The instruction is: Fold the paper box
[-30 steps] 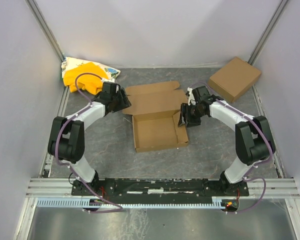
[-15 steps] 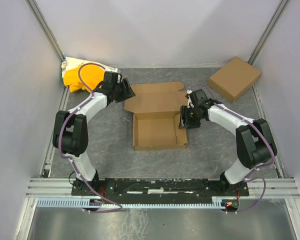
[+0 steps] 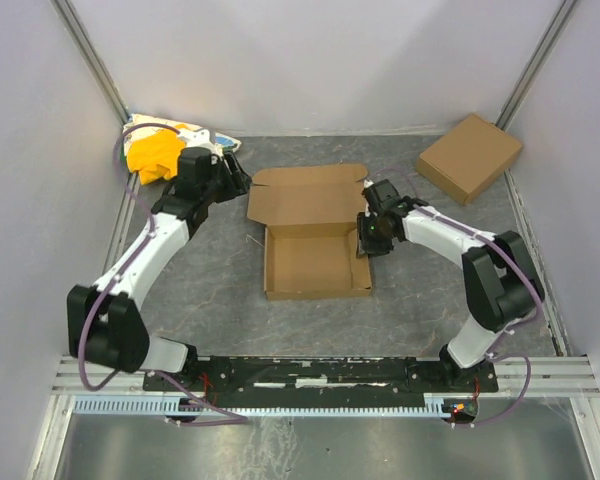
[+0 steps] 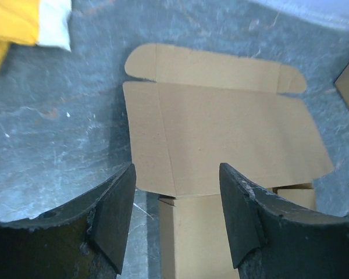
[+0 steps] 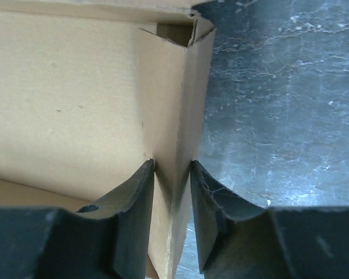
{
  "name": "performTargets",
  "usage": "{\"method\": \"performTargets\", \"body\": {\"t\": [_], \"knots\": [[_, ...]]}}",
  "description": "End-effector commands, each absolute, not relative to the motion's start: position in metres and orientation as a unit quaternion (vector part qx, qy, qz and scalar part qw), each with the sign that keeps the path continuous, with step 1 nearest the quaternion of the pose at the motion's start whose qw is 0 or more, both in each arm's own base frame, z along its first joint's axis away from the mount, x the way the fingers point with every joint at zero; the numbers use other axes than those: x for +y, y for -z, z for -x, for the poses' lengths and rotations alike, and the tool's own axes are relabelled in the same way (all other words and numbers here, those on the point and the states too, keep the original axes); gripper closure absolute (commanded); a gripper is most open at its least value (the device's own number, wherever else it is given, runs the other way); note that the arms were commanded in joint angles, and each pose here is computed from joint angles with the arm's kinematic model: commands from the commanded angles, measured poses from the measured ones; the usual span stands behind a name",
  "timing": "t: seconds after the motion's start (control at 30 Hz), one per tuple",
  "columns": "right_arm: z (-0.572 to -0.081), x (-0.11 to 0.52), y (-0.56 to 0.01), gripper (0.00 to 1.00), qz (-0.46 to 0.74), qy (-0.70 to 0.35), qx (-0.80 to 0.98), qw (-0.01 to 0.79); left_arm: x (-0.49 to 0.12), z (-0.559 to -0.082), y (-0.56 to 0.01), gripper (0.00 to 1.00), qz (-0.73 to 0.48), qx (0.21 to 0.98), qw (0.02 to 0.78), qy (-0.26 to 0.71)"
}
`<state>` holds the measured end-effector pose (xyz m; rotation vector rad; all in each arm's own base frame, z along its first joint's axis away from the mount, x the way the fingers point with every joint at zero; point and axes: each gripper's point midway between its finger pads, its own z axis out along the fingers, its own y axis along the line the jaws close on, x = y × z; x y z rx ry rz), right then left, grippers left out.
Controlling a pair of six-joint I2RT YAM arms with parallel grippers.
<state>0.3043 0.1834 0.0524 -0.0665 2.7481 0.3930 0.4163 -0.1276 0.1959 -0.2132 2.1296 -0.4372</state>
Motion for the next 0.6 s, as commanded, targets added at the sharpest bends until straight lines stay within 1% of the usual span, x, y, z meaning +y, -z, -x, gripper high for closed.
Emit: {"method": "performTargets", "body": {"t": [0.0,0.1,0.2,0.33,0.47,0.57], "knots": [[-0.319,0.190,-0.055,0.64,0.029,-0.090,0.976,0.198,-0.108,-0.416,-0.224,0.34,0.082,0.833,0.528,0.142],[-0.319,0.180,-0.047,0.68,0.035,-0.021,0.981,0.191,-0.116,-0.414,-0.225,0.34,0.075,0.834,0.522,0.161],[-0.318,0.166,-0.043,0.77,0.038,0.050,0.980,0.187,-0.122,-0.413,-0.228,0.35,0.068,0.834,0.519,0.177],[-0.319,0.150,-0.046,0.84,0.045,0.133,0.970,0.198,-0.122,-0.411,-0.233,0.35,0.068,0.830,0.524,0.180],[-0.320,0.139,-0.044,0.85,0.061,0.195,0.960,0.190,-0.122,-0.410,-0.234,0.35,0.067,0.829,0.525,0.181],[-0.319,0.137,-0.035,0.83,0.069,0.212,0.958,0.179,-0.123,-0.409,-0.234,0.35,0.065,0.830,0.523,0.183]]}}
